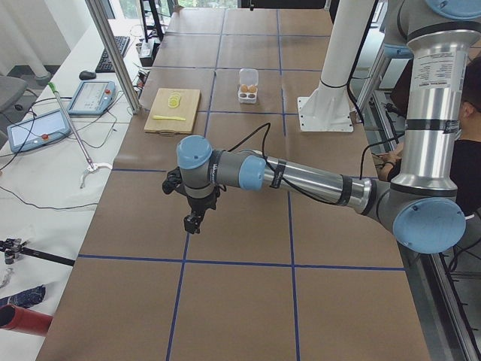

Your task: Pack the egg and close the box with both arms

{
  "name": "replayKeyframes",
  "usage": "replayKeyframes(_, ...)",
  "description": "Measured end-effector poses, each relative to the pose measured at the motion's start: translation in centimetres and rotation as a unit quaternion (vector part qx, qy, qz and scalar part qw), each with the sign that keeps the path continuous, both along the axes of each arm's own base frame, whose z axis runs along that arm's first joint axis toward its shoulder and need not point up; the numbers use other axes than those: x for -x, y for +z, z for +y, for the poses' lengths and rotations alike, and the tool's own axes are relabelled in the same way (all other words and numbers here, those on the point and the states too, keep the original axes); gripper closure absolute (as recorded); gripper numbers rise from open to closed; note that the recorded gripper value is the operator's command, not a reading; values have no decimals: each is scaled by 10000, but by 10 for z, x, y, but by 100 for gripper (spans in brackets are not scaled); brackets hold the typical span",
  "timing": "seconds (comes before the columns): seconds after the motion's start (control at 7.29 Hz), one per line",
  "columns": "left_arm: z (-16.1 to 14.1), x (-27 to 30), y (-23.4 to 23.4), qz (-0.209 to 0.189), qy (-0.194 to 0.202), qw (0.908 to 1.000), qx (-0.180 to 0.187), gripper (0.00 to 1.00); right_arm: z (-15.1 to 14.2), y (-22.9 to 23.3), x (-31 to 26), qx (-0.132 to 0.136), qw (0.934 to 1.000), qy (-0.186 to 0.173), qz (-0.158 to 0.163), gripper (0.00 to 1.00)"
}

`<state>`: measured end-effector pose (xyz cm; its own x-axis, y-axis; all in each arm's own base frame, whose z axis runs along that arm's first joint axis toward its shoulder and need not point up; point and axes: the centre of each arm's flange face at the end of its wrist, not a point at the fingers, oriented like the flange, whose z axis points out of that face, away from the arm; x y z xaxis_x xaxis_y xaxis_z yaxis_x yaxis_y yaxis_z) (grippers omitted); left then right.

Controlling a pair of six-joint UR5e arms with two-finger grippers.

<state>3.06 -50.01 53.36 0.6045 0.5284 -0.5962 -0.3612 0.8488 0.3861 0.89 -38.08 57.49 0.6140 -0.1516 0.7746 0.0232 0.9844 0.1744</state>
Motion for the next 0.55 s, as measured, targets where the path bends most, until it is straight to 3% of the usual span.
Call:
replayKeyframes(0.27,10,-60,-43,302,557,9966,-524,0,1,-2,2,13,9999,-41,-99,0)
replayKeyframes(0.55,30,-140,-74,657,892,9914,-693,0,2,-1,4,29,9999,-61,-131,0)
